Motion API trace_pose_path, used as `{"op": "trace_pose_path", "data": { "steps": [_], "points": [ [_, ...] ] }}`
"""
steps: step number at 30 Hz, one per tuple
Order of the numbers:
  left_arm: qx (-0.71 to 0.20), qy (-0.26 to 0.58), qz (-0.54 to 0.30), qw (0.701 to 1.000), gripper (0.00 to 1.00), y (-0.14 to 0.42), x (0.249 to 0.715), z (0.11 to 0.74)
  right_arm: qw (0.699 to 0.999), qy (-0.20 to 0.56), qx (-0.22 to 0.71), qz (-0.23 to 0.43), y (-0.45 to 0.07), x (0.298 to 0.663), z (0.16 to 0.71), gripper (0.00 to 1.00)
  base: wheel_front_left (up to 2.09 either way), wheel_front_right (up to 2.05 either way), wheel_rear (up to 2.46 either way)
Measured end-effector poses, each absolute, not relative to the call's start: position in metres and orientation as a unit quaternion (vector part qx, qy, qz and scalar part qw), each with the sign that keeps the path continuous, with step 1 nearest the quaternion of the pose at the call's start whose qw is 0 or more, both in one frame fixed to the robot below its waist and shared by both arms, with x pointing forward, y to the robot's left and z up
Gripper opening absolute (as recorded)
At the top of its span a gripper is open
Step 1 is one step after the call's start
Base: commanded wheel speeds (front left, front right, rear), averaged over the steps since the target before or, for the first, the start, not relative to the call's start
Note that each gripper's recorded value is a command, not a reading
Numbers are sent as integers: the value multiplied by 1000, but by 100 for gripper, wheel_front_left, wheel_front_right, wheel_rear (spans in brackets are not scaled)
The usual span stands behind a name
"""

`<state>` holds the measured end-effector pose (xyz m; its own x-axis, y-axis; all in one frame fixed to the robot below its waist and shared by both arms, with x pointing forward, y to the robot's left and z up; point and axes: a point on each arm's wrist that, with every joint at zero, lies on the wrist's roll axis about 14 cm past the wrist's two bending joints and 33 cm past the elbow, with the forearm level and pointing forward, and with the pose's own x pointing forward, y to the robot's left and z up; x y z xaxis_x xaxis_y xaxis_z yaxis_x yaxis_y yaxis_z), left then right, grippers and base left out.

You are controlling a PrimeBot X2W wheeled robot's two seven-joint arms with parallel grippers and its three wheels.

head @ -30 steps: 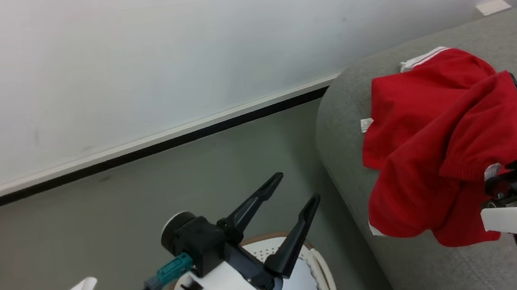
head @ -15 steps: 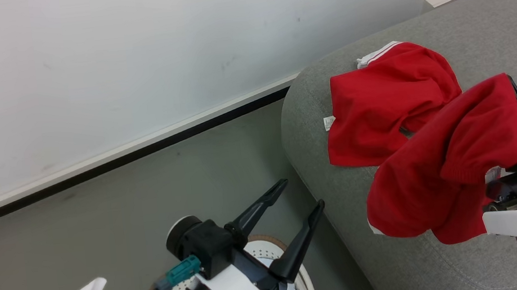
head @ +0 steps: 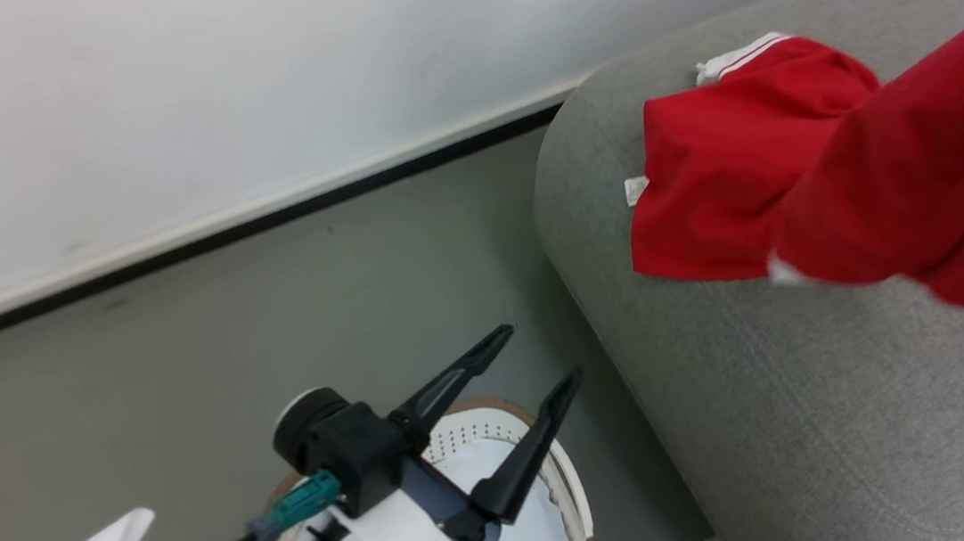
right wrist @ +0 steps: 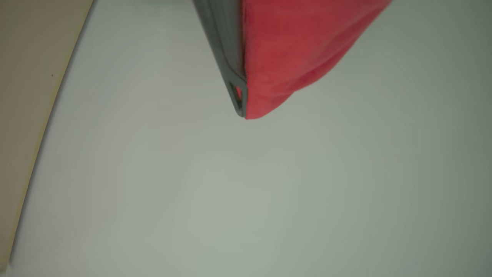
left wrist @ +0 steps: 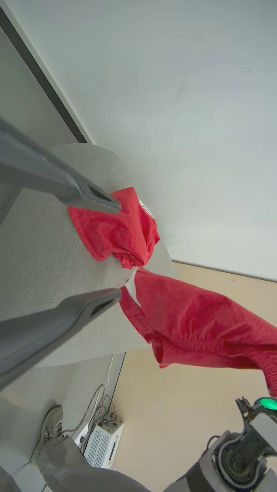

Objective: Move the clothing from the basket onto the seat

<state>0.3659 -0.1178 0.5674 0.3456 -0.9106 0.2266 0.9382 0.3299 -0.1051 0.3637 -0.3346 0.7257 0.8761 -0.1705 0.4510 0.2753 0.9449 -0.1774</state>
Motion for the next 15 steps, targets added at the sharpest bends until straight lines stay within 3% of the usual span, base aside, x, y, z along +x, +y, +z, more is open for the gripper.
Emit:
{"op": "trace_pose_path", "data": {
  "steps": [15],
  "points": [
    [-113,-4,-567,816,100,-82,410,505,959,-126,-143,-210,-406,456,705,0,0,0,0]
  ]
}}
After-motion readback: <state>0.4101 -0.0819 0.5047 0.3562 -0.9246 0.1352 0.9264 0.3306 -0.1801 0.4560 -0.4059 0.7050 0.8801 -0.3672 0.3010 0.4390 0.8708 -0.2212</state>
